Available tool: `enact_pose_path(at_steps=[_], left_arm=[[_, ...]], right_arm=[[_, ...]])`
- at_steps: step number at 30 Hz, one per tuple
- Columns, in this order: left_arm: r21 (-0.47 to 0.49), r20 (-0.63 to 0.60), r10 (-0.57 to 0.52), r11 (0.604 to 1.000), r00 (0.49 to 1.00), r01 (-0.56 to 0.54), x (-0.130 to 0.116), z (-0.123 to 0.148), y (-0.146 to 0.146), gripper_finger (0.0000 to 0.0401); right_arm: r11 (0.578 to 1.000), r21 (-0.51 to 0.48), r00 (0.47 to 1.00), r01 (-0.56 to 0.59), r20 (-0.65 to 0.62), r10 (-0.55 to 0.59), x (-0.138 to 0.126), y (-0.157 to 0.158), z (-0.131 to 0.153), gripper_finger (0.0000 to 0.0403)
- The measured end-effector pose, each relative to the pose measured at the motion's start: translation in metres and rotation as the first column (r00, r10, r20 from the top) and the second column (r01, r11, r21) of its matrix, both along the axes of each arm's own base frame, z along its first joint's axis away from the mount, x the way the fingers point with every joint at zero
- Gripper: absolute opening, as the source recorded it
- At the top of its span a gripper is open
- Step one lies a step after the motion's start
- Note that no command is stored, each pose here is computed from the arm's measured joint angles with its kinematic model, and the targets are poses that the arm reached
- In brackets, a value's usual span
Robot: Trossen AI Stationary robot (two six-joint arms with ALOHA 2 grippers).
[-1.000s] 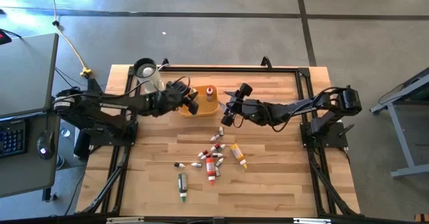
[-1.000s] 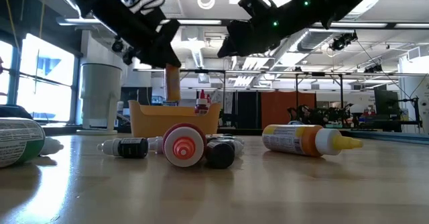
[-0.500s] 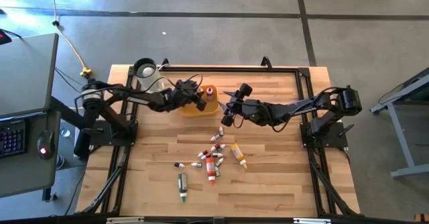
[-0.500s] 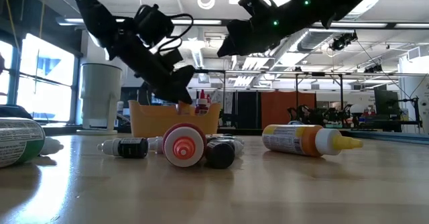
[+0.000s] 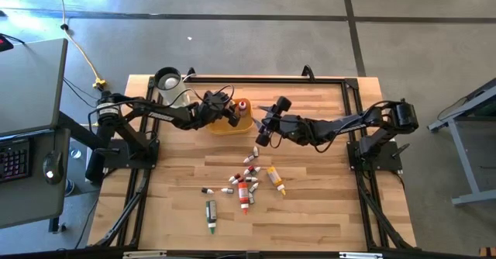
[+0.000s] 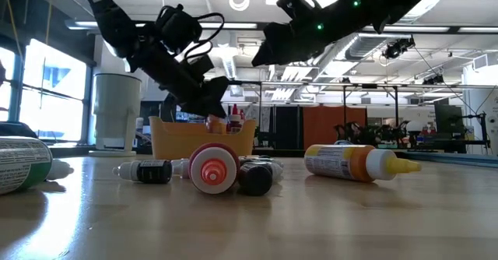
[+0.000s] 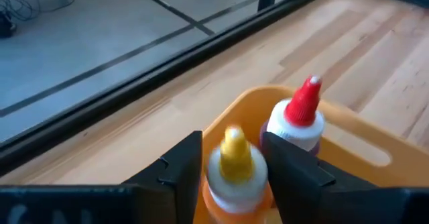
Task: Pick & Place food coloring
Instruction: Put the large yellow food coloring bottle into the yellow bin
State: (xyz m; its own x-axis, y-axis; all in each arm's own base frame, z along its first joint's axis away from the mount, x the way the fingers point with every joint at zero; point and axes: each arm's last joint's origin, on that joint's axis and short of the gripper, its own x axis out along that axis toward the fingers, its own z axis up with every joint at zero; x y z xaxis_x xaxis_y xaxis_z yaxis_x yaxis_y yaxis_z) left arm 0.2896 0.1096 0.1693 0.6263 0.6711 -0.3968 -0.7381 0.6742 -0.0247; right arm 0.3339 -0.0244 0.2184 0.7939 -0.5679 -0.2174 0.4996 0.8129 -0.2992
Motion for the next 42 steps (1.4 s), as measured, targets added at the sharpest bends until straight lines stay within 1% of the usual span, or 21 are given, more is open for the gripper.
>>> enact_pose_path(at_steps=[7,11,14,17,24,26,28,30,32,36,38,40,42], left_arm=[[0.002,0.004,0.002,1.000,1.000,-0.002,0.000,0.000,0.000,0.0162],[0.013,0.000,0.024,1.000,1.000,-0.024,0.000,0.001,0.001,0.0164],[0.032,-0.002,0.042,0.999,0.999,-0.042,-0.001,0.003,0.001,0.0164],[0.046,0.004,0.034,0.998,0.999,-0.034,-0.003,0.009,0.000,0.0165],[0.047,0.108,-0.047,0.998,0.993,0.042,-0.011,0.039,-0.005,0.0165],[0.052,0.154,-0.088,0.995,0.984,0.080,-0.015,0.052,-0.007,0.0165],[0.046,0.185,-0.150,0.988,0.971,0.144,-0.022,0.064,-0.011,0.0165],[0.048,0.230,-0.231,0.973,0.945,0.226,-0.028,0.077,-0.016,0.0165],[0.036,0.253,-0.314,0.948,0.915,0.316,-0.036,0.088,-0.022,0.0165],[-0.028,0.281,-0.417,0.897,0.864,0.442,-0.051,0.099,-0.031,0.0165],[-0.053,0.291,-0.480,0.856,0.828,0.514,-0.056,0.102,-0.036,0.0165],[-0.097,0.305,-0.528,0.810,0.792,0.578,-0.059,0.103,-0.040,0.0165],[-0.101,0.325,-0.563,0.778,0.760,0.620,-0.057,0.104,-0.047,0.0165]], right_arm=[[0.999,0.009,0.999,-0.034,0.000,0.034,0.001,0.001,0.000,0.0220],[0.999,0.011,0.999,-0.041,-0.003,0.041,0.001,0.001,0.000,0.0220],[0.997,0.024,0.996,-0.078,-0.028,0.079,0.000,0.002,-0.003,0.0220],[0.993,0.037,0.993,-0.108,-0.054,0.110,0.000,0.003,-0.006,0.0220],[0.993,0.039,0.992,-0.107,-0.067,0.110,0.000,0.003,-0.007,0.0220],[0.993,0.041,0.991,-0.109,-0.075,0.112,-0.001,0.003,-0.008,0.0220],[0.991,0.050,0.987,-0.124,-0.095,0.129,-0.001,0.003,-0.009,0.0220],[0.988,0.048,0.980,-0.148,-0.127,0.153,-0.002,0.005,-0.012,0.0220],[0.985,0.035,0.973,-0.167,-0.155,0.170,-0.002,0.009,-0.013,0.0220],[0.981,0.032,0.969,-0.191,-0.155,0.193,-0.002,0.023,-0.013,0.0220],[0.980,0.053,0.970,-0.194,-0.141,0.199,-0.004,0.032,-0.011,0.0220],[0.974,0.070,0.965,-0.216,-0.134,0.223,-0.007,0.042,-0.007,0.0220],[0.970,0.064,0.963,-0.235,-0.122,0.242,-0.011,0.053,-0.001,0.0220]])
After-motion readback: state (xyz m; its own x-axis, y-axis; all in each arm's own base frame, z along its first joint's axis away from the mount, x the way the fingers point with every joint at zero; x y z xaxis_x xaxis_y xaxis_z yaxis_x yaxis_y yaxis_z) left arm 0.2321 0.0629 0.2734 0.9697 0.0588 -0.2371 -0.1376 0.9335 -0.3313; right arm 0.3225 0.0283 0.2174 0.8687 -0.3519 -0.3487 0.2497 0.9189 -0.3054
